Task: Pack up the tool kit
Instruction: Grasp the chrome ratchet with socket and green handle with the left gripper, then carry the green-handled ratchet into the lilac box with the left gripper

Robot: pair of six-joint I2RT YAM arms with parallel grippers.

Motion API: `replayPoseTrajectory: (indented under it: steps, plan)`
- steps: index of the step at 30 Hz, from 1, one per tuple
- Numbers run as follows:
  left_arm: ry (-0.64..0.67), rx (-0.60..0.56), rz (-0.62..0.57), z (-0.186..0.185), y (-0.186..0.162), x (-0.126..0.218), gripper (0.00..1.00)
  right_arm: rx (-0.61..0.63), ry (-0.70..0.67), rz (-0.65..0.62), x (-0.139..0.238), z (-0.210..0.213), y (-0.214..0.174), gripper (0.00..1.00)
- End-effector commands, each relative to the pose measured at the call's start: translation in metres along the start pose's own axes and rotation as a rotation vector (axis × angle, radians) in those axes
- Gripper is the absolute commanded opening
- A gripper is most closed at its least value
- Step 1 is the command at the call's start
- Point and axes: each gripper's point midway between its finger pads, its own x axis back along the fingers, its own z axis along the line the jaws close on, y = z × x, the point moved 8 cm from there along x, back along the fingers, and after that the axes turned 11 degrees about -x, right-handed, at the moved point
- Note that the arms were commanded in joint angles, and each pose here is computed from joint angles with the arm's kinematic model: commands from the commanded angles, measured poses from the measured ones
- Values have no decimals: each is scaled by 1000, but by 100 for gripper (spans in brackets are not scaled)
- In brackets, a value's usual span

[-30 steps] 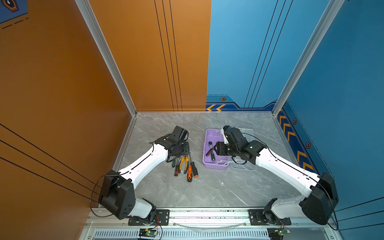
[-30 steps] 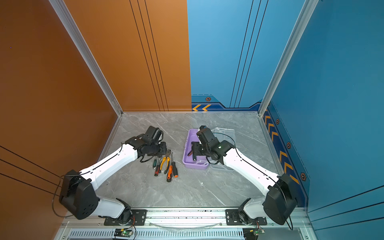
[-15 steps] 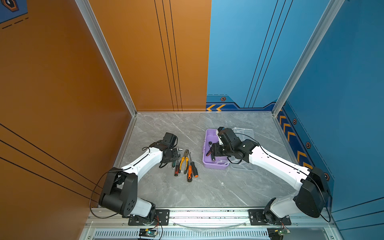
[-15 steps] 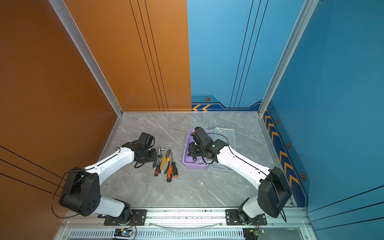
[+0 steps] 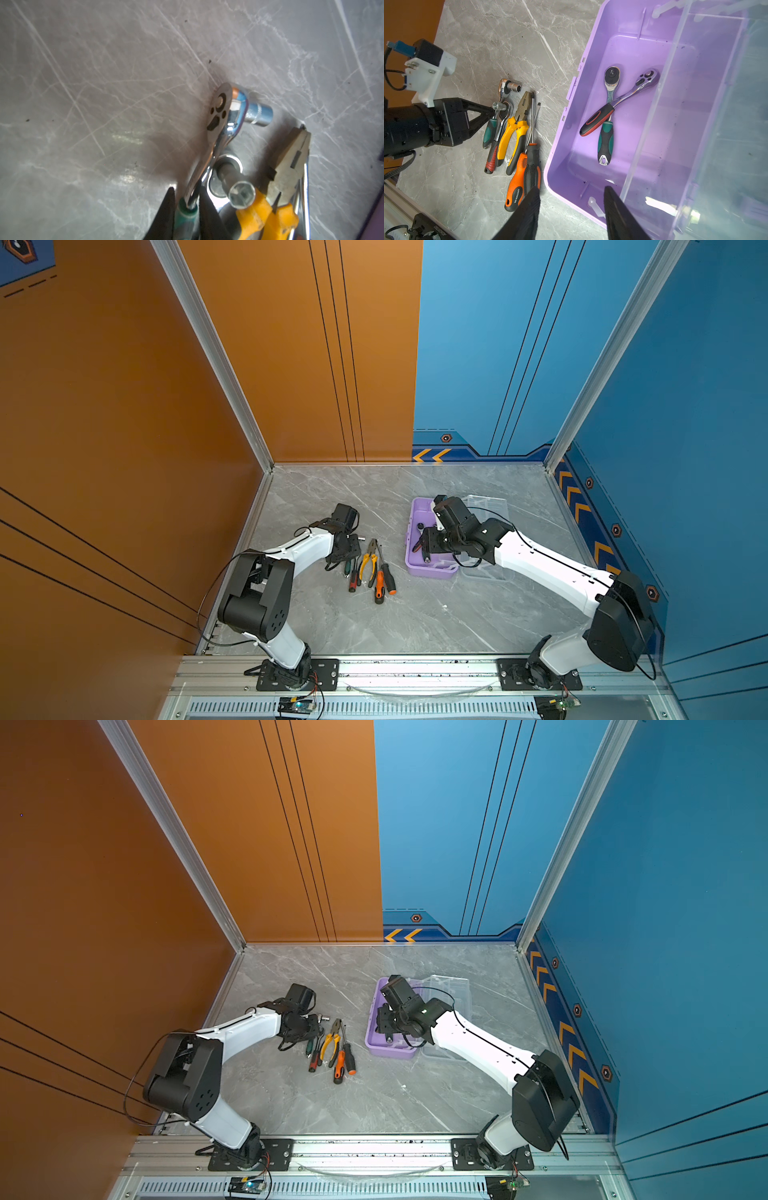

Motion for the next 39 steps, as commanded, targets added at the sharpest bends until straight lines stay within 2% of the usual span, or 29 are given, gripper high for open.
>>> replayPoseTrajectory:
  steps: [1, 21, 27, 31, 39]
  plan:
    - [-13, -17, -7, -5, 8, -4, 23, -2, 15, -14, 0, 5, 8, 53]
    - [66, -58, 53, -6, 3, -31, 14, -9, 34, 10, -6, 7, 12, 52]
    - [69, -62, 89, -7, -1, -42, 7, -9, 44, 15, -5, 6, 10, 52]
    - [64, -56, 78, -8, 1, -39, 0, -9, 54, 22, -6, 8, 11, 51]
    - [32, -66, 13, -12, 7, -8, 0, -15, 62, 11, -1, 9, 12, 51]
